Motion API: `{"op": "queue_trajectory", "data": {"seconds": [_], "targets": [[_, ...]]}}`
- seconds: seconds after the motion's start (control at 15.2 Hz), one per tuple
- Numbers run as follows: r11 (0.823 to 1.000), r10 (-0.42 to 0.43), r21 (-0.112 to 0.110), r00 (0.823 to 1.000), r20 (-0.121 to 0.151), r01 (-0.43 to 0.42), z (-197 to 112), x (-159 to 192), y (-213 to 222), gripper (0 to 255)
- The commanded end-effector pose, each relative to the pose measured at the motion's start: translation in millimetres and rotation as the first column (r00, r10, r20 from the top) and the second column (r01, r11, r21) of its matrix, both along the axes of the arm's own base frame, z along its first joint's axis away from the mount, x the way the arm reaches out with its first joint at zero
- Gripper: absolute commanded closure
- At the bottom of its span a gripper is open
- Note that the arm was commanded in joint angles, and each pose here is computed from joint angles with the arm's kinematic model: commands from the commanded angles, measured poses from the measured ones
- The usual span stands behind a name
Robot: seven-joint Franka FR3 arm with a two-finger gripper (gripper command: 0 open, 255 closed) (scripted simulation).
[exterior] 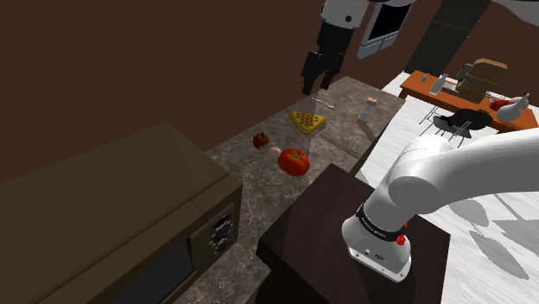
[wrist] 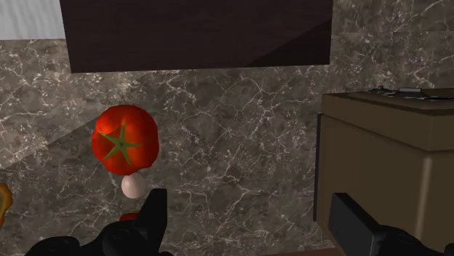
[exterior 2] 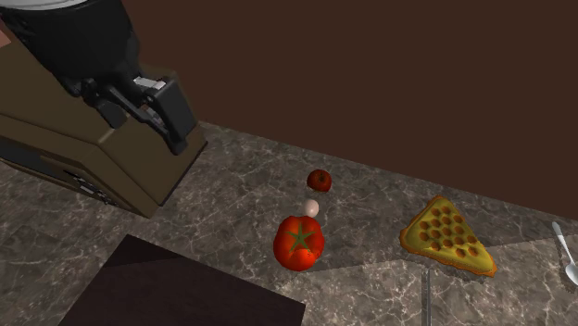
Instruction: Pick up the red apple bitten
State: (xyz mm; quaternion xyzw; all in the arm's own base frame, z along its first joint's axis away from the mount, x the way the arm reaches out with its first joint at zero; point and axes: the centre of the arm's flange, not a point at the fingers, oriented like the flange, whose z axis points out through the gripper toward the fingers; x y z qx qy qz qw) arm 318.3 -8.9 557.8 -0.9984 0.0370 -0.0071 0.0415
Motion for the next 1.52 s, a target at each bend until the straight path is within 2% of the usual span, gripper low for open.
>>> {"op": "queue_trajectory", "data": {"seconds": [0.0, 1.45], "targets": [[1.000, 0.000, 0.000, 1.000, 0.000, 0.000, 0, 0, 0, 0], [0.999, -0.003, -0.053, 1.000, 0.025, 0.004, -220, 154, -97, 0]]}}
